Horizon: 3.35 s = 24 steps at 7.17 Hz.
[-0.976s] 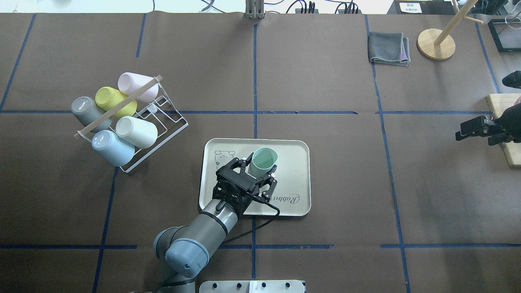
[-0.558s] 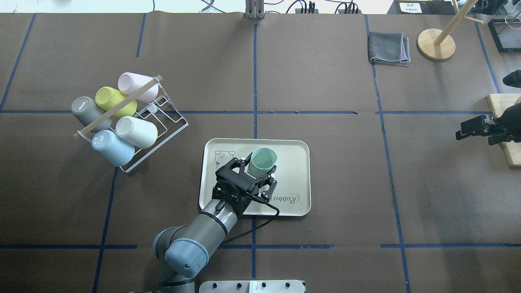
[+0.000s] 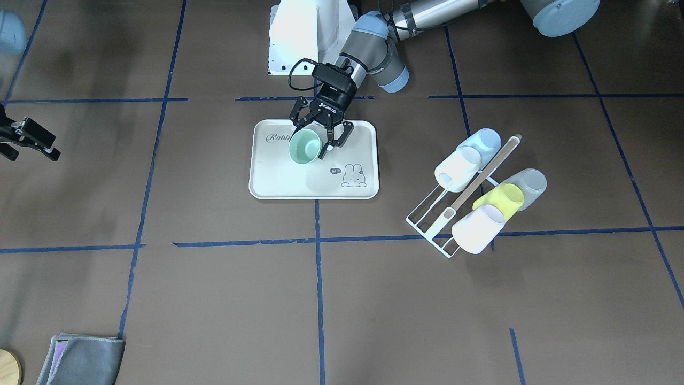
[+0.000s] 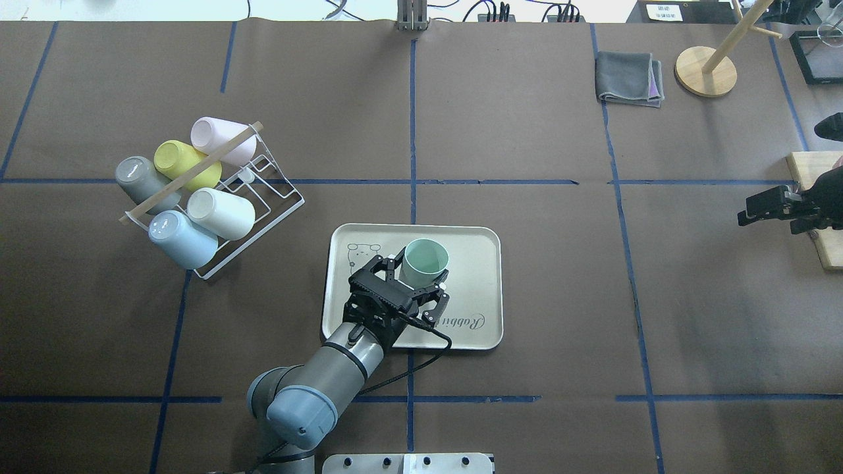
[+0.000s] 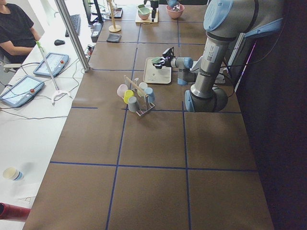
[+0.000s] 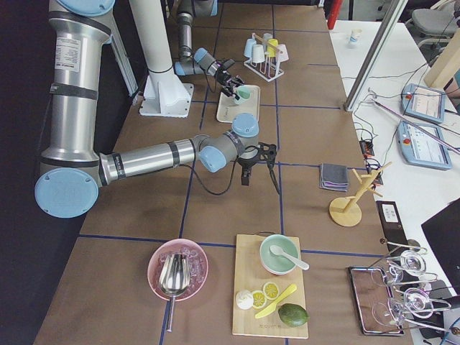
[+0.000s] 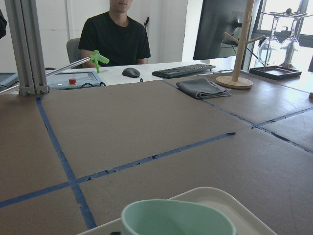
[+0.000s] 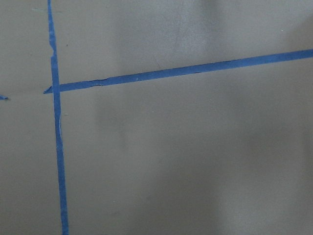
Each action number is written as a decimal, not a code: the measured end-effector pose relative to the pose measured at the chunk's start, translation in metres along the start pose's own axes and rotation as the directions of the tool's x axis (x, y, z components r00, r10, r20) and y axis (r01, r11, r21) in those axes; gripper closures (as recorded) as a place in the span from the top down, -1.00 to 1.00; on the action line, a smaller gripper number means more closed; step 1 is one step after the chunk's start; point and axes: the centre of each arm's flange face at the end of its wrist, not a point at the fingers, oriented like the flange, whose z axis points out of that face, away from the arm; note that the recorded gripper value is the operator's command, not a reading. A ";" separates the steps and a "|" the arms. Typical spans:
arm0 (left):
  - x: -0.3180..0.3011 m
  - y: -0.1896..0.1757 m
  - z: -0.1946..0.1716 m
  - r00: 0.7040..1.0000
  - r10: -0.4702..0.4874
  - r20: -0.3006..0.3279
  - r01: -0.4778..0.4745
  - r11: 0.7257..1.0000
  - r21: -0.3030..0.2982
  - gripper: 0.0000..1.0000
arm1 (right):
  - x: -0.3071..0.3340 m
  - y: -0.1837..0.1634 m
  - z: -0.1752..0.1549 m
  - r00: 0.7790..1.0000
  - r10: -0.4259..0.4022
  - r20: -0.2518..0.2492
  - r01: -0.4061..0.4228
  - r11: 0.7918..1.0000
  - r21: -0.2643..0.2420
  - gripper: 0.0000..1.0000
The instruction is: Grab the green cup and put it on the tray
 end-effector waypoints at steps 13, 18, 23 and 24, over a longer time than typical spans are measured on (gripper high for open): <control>-0.032 -0.152 -0.034 0.993 0.116 0.005 -0.116 0.993 0.030 0.98 | 0.007 -0.006 -0.008 1.000 0.003 0.006 -0.003 1.000 0.010 1.00; -0.224 -0.204 -0.023 0.964 0.233 0.126 -0.205 0.958 -0.200 0.98 | 0.060 -0.015 -0.033 0.997 -0.069 -0.030 0.070 0.996 0.055 1.00; -0.549 -0.254 -0.152 0.985 0.084 0.149 0.023 0.798 -0.602 0.98 | 0.116 -0.023 -0.049 0.988 -0.134 -0.076 0.140 0.987 0.077 1.00; -0.596 -0.251 -0.183 0.979 0.107 0.171 0.033 0.749 -0.661 0.98 | 0.133 -0.025 -0.057 0.985 -0.146 -0.087 0.152 0.986 0.068 1.00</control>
